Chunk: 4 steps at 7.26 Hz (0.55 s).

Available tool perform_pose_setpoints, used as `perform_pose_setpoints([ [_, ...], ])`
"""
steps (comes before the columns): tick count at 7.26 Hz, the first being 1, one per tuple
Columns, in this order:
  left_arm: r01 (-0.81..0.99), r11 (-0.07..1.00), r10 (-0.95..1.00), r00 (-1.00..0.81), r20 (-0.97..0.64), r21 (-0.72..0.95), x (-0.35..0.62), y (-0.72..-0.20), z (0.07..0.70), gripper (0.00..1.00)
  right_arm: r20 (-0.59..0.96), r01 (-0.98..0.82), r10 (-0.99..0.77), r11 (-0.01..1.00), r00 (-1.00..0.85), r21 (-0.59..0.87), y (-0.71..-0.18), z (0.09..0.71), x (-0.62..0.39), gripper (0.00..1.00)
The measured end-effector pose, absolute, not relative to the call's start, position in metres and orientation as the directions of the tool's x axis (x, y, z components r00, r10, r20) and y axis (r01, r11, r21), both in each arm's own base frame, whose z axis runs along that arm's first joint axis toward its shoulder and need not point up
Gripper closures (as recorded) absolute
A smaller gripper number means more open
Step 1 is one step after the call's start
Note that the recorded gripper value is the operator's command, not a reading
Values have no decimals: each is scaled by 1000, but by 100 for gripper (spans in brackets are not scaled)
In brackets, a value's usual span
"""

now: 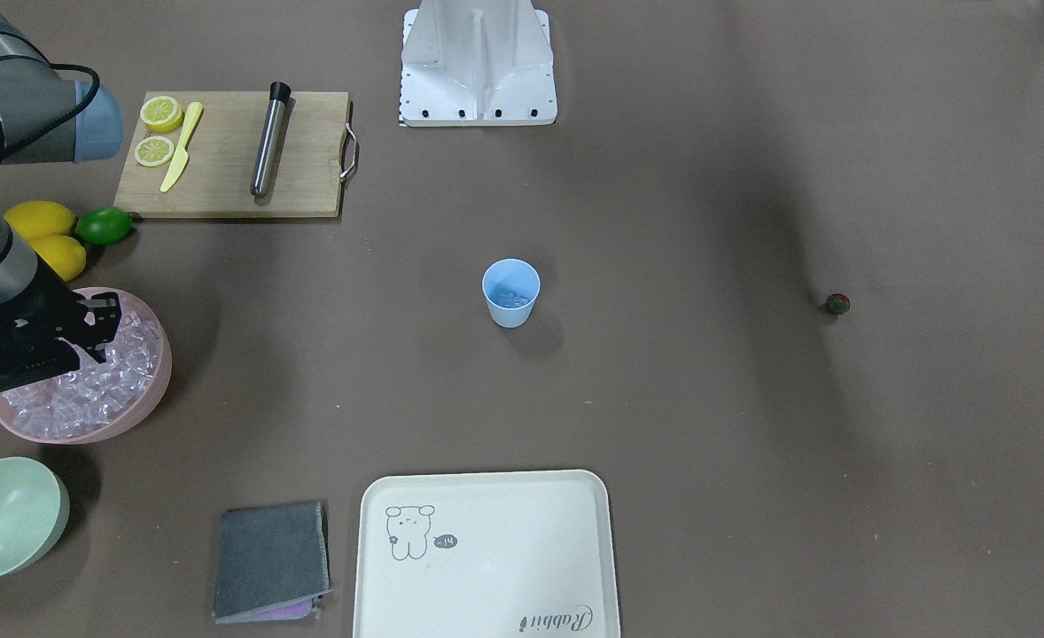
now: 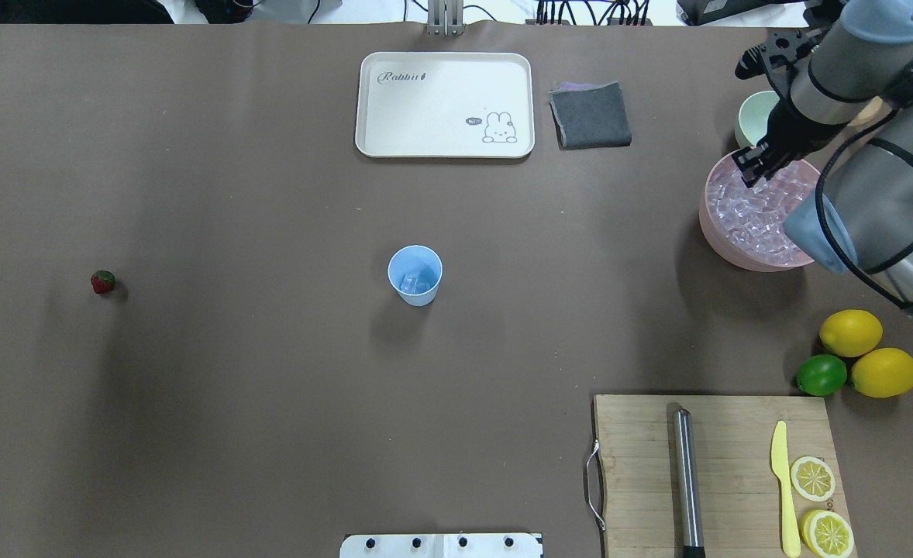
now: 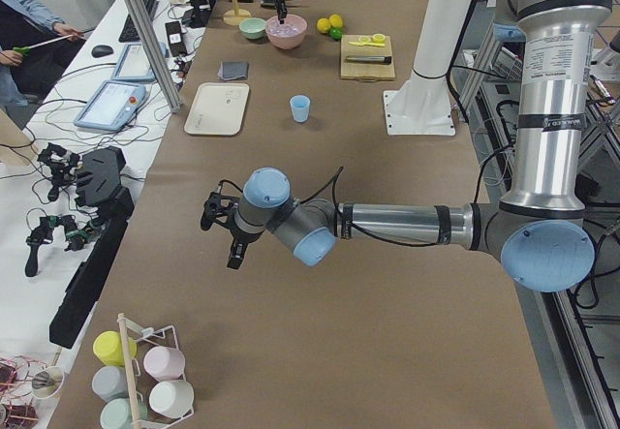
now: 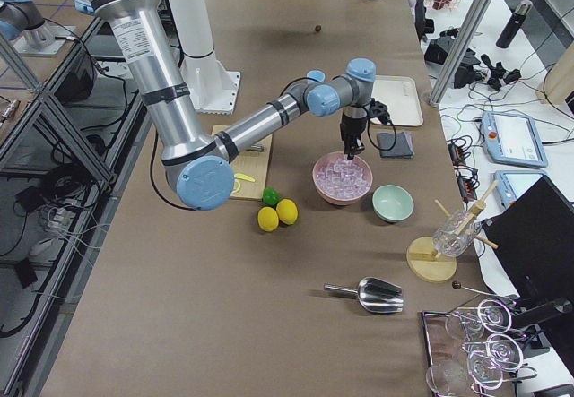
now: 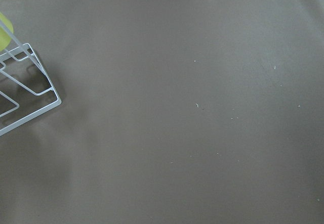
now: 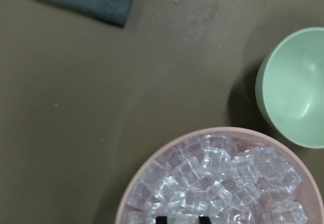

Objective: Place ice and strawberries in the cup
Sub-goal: 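Lift the ice cube and carry it with the right gripper over the blue cup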

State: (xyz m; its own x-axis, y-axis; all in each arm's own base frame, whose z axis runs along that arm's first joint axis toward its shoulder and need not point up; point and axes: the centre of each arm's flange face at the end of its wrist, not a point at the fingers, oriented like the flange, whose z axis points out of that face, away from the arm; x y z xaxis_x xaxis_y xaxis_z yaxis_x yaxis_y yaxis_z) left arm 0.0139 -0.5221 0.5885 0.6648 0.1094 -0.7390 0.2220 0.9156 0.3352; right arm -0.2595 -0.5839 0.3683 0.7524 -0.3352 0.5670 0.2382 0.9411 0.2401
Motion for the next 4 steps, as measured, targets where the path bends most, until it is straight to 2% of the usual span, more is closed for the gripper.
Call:
perform_pose_setpoints([
  [2,222,916,108,665,-739,334,14,-522,590,3,616,183,-272,961,739,205,-594,294,-276,92],
  [4,215,918,113,663,-740,334,18,-522,589,3,680,107,-194,980,707,168,-579,224,-317,93],
])
